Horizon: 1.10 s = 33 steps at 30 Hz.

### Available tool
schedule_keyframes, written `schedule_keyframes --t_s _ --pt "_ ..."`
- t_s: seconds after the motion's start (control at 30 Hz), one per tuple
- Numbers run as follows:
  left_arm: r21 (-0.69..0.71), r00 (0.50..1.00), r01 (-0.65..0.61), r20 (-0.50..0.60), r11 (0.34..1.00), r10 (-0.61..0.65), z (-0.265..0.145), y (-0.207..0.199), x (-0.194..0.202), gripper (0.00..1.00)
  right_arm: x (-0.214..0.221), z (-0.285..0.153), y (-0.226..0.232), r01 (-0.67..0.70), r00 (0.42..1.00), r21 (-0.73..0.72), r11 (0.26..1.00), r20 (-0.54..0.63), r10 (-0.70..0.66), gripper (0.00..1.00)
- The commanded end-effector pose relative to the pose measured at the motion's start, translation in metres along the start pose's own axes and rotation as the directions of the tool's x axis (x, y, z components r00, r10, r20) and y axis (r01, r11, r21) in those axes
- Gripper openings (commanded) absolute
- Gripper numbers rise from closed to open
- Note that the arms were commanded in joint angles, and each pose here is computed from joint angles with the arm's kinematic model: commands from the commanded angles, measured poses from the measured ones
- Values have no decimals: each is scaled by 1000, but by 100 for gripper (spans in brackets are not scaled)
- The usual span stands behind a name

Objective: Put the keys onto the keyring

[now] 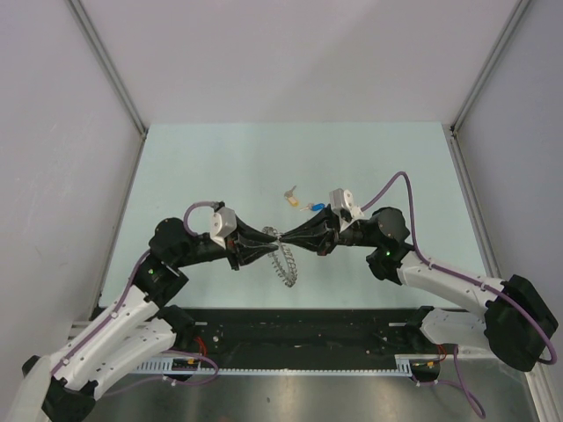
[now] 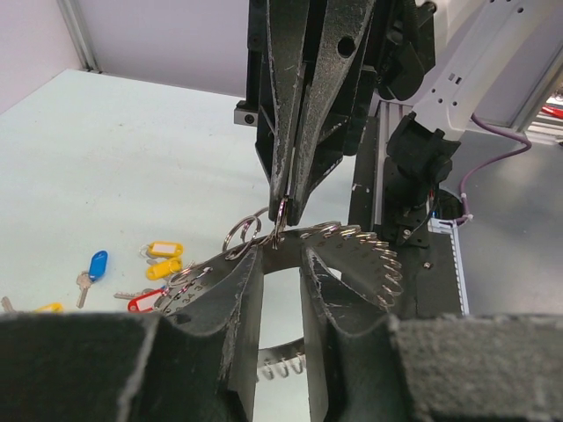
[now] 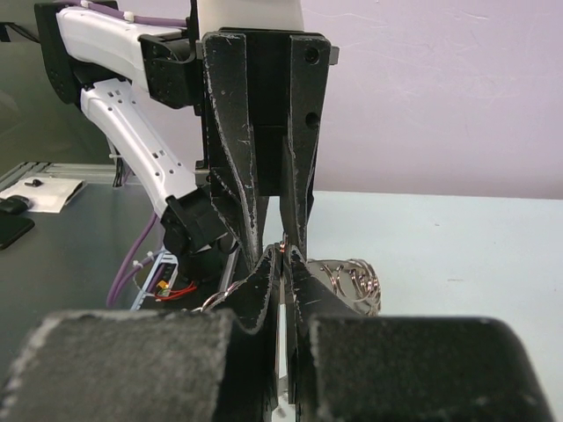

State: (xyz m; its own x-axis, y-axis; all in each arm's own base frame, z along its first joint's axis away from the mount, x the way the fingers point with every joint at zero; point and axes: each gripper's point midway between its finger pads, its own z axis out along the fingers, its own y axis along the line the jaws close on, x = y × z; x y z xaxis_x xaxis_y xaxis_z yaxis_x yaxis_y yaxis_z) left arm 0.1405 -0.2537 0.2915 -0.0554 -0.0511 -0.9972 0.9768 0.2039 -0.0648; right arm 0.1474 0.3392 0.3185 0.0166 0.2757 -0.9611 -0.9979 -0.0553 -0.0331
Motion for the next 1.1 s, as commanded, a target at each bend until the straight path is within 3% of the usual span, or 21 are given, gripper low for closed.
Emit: schedule_keyframes --t_s 0.0,0.57,0.87,1.07 --pt "79 999 -23 49 997 19 0 -15 -15 27 -10 5 -1 54 998 -3 999 36 -54 0" --pt "37 997 -26 71 999 23 -2 -8 -20 26 1 6 -3 49 999 -2 999 13 -49 0" --pt "40 999 -6 45 999 4 1 -5 -14 13 3 6 -3 50 999 -10 999 6 -50 0" --pt "27 999 -2 40 1000 1 1 -3 -13 10 8 6 -1 50 999 -19 999 -9 -50 0"
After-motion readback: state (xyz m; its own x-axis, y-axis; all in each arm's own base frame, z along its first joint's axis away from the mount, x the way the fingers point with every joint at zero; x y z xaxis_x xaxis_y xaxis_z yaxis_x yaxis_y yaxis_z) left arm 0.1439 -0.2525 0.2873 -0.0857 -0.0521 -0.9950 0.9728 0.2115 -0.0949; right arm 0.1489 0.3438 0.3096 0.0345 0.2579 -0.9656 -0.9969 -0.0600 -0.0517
